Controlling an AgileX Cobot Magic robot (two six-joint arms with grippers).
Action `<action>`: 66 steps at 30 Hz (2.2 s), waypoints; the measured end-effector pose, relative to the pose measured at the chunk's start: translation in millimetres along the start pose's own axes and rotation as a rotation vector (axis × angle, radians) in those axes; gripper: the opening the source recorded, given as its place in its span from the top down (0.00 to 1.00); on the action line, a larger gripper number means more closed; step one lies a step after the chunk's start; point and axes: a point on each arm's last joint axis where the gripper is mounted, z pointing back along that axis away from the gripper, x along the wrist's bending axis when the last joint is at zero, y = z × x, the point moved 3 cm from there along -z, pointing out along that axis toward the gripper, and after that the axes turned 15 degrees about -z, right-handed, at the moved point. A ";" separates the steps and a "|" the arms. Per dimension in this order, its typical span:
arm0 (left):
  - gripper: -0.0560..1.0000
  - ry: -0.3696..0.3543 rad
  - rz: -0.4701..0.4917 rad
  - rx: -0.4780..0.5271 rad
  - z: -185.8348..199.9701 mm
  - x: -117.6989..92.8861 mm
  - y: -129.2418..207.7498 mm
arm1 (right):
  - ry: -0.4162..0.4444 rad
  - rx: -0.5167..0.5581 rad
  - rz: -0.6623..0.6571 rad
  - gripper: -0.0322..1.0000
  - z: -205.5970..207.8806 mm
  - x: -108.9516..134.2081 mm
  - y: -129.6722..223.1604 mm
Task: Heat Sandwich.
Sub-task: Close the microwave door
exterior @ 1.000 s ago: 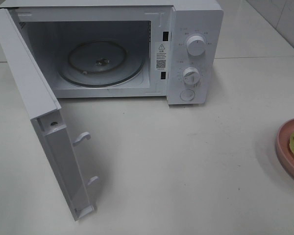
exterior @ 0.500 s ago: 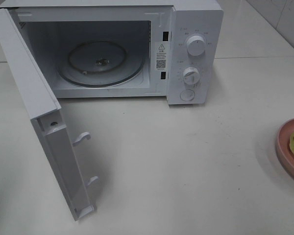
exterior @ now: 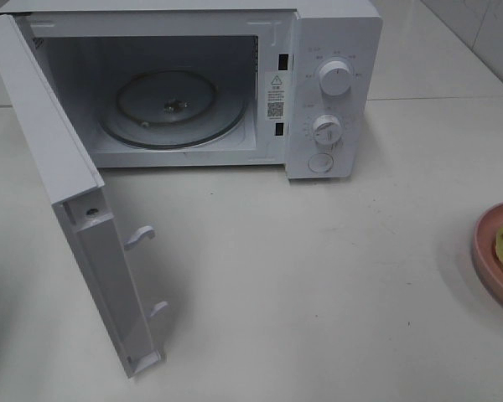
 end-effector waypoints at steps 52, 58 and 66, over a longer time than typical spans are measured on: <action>0.95 0.361 -0.144 -0.367 -151.7 -101.9 -17.5 | -0.001 0.000 0.000 0.23 0.0 0.1 0.0; 0.95 0.344 -0.146 -0.405 -160.5 -123.7 -33.7 | -0.001 0.000 0.000 0.23 0.0 0.1 0.0; 0.95 0.337 -0.121 -0.427 -173.1 -152.6 -47.0 | -0.001 0.000 0.000 0.23 0.0 0.1 0.0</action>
